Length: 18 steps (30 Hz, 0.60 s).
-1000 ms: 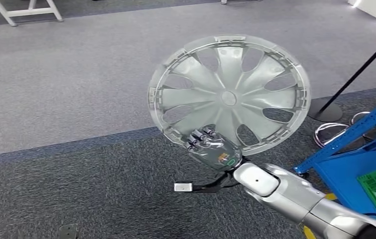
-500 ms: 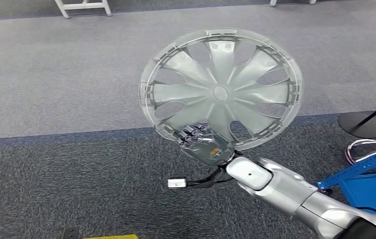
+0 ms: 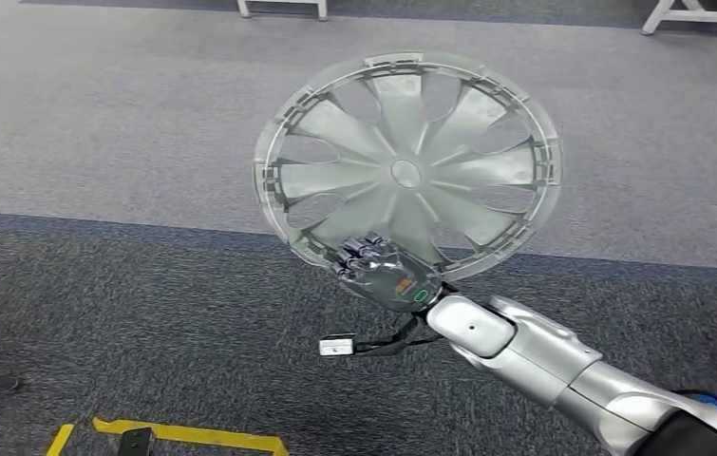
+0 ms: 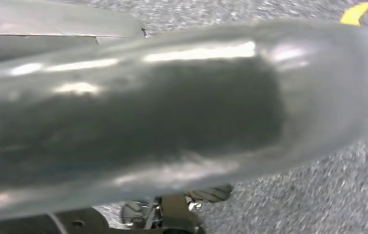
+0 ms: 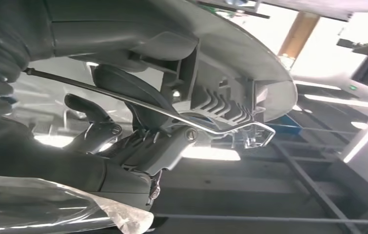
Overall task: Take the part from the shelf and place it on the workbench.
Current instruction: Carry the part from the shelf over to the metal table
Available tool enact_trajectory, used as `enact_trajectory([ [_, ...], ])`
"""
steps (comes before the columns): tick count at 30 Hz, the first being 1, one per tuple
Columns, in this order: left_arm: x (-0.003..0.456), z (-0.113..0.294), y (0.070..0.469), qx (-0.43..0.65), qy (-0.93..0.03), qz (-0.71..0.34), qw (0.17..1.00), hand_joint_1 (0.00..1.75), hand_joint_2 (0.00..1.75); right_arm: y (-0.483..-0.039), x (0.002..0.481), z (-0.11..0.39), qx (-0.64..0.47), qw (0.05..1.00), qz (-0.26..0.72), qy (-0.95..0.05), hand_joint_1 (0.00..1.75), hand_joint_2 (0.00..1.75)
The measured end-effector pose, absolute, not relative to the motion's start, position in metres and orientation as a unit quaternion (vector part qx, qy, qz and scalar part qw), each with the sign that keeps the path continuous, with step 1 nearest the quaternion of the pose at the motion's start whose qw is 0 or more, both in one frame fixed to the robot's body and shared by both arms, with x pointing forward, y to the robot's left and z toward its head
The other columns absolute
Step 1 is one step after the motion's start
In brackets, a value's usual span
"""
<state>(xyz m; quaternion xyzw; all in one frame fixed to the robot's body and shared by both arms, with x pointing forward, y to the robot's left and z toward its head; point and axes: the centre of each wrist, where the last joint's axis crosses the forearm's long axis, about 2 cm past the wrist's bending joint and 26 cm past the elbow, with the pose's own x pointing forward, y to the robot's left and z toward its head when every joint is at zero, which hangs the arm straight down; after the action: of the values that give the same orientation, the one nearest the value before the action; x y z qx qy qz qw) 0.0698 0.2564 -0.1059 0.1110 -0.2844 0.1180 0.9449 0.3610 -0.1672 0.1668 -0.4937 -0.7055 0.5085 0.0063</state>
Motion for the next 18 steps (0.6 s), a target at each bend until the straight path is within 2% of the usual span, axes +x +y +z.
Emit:
enact_trajectory([
  [14,0.0670,-0.1068,0.2636,0.121,-0.285,0.165,0.936,0.00,0.00,-0.1583,0.3597,0.1674,-0.489,0.004,0.507,-0.710,1.75,1.75],
  [18,0.0718,-0.1062,0.2623,0.109,-0.300,0.226,0.920,0.00,0.00,-0.1578,0.3662,0.1764,-0.481,-0.021,0.514,-0.710,1.75,1.75],
])
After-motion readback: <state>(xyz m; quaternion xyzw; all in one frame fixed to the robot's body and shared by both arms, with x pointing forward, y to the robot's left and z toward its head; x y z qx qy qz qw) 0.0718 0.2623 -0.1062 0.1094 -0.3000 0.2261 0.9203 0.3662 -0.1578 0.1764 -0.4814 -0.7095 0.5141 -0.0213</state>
